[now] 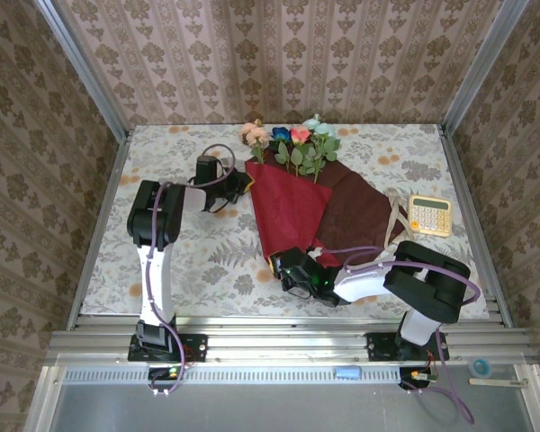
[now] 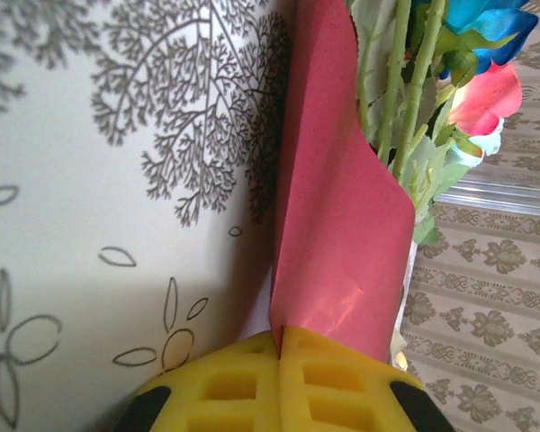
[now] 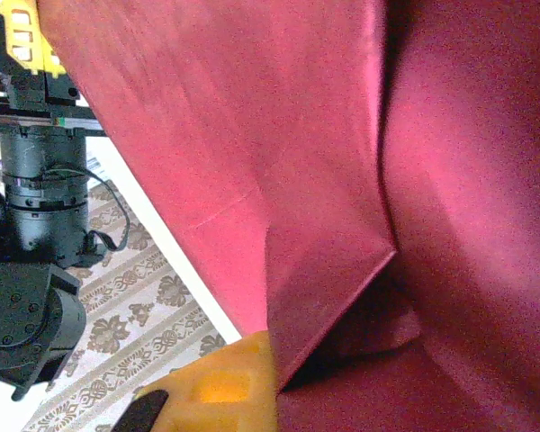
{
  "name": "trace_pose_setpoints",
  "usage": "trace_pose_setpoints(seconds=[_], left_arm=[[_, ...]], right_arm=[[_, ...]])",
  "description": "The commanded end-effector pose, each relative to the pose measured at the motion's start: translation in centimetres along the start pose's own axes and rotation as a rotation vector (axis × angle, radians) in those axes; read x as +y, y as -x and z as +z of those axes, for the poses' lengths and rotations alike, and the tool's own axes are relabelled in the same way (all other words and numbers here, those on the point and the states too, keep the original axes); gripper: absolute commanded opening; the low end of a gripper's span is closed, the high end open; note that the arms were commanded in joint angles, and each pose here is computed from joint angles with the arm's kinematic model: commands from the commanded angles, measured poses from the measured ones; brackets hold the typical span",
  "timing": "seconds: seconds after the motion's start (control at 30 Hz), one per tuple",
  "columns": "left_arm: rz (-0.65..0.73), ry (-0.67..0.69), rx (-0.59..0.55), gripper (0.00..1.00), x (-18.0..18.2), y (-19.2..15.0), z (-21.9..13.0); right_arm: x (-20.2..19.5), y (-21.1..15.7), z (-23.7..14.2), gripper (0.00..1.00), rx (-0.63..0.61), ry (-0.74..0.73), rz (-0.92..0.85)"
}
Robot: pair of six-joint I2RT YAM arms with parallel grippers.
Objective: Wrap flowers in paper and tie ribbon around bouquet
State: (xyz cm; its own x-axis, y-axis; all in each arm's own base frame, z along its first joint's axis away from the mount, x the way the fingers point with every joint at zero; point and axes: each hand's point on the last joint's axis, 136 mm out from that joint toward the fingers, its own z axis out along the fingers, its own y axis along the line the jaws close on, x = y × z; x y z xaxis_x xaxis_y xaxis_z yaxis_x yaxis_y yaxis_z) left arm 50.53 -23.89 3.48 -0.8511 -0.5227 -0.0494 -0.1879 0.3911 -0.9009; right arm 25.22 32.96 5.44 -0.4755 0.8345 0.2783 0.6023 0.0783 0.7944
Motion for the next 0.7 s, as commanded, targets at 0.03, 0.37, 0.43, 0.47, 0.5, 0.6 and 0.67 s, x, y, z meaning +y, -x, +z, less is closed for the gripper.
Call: trace_pose_setpoints(seconds=[0.03, 0.37, 0.43, 0.47, 0.5, 0.6, 0.67], left_arm=[[0.008, 0.042, -0.044, 0.27, 0.8, 1.9, -0.4], [0.023, 0.324, 0.023, 0.41, 1.2, -7.5, -8.6], [0.051, 0.332, 0.090, 0.41, 0.5, -10.9, -9.5], [0.053, 0.341, 0.136, 0.40, 0.4, -12.9, -9.8], [0.053, 0.348, 0.199, 0.39, 0.3, -15.2, -9.9], [0.073, 0.333, 0.357, 0.36, -0.4, -21.6, -9.6], [0.096, 0.318, 0.414, 0.35, -1.0, -24.5, -9.2]], right_arm=[[-1.3, -1.0, 0.5, 0.00, 0.038, -0.074, 0.239], [-4.3, -0.5, -2.8, 0.54, 0.048, -0.482, 0.099], [-3.7, 0.8, -4.5, 0.58, 0.013, -0.539, 0.044], [-3.1, 1.3, -5.1, 0.59, 0.007, -0.552, 0.016], [-2.6, 1.9, -5.9, 0.60, -0.001, -0.567, -0.008], [-0.3, 3.7, -8.1, 0.61, -0.038, -0.576, -0.097], [0.9, 5.2, -9.2, 0.62, -0.050, -0.583, -0.149]])
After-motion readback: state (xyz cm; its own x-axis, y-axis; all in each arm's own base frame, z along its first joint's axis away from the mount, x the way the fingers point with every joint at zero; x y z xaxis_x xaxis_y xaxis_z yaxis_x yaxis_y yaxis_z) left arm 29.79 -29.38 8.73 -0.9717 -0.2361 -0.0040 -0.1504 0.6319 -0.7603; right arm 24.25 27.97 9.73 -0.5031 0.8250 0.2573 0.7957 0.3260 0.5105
